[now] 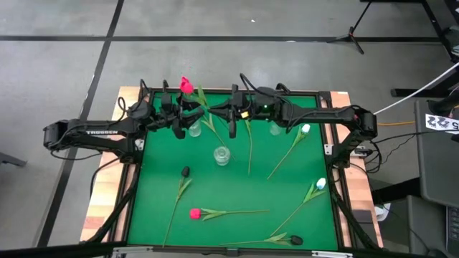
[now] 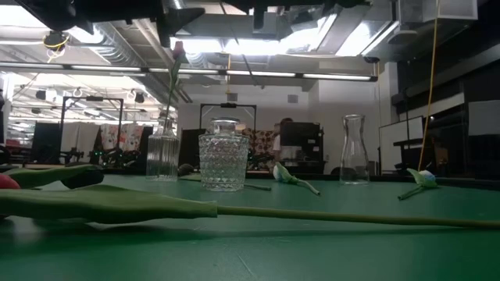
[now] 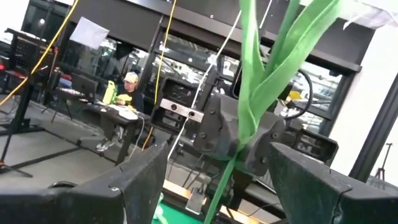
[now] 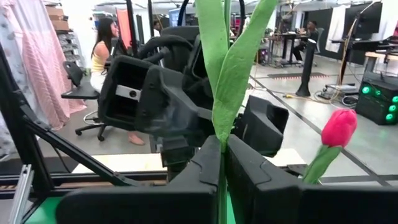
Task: Sort flowers into vase by color
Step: Put the top pink tulip into the top left transparent vase
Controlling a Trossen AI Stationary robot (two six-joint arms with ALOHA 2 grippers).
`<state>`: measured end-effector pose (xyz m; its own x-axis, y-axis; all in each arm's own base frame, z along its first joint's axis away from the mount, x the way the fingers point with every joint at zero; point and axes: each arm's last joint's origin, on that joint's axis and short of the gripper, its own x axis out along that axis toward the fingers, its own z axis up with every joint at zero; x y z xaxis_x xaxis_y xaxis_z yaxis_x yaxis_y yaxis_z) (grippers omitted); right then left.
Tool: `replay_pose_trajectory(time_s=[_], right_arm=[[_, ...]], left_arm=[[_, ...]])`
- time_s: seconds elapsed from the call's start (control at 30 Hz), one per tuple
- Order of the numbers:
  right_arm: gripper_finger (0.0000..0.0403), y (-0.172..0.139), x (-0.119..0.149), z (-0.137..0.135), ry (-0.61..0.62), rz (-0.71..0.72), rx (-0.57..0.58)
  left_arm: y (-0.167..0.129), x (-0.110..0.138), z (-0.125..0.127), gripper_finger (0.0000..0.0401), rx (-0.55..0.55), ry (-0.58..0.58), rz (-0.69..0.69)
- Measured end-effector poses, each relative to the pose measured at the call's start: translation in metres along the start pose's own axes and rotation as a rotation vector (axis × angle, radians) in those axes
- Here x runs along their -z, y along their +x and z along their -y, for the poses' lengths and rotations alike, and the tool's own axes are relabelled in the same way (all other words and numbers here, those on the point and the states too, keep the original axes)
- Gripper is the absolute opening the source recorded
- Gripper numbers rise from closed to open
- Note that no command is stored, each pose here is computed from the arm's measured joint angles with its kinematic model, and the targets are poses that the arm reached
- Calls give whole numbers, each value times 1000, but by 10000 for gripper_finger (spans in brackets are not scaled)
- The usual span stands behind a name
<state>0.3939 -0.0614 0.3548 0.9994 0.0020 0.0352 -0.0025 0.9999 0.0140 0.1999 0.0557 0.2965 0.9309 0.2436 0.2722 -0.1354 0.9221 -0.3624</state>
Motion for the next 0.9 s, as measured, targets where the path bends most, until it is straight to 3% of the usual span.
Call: replay_pose_trajectory(time_s=[0.17, 0.57, 0.9], right_arm=[[14, 0, 0, 1, -1, -1, 7], [14, -1, -9, 2, -18, 95, 28], [14, 2, -9, 2, -21, 129, 18]], left_arm=[[0, -4, 2, 271, 20, 0, 44], [11, 17, 4, 271, 47, -16, -35], [24, 13, 8, 271, 64, 26, -9]])
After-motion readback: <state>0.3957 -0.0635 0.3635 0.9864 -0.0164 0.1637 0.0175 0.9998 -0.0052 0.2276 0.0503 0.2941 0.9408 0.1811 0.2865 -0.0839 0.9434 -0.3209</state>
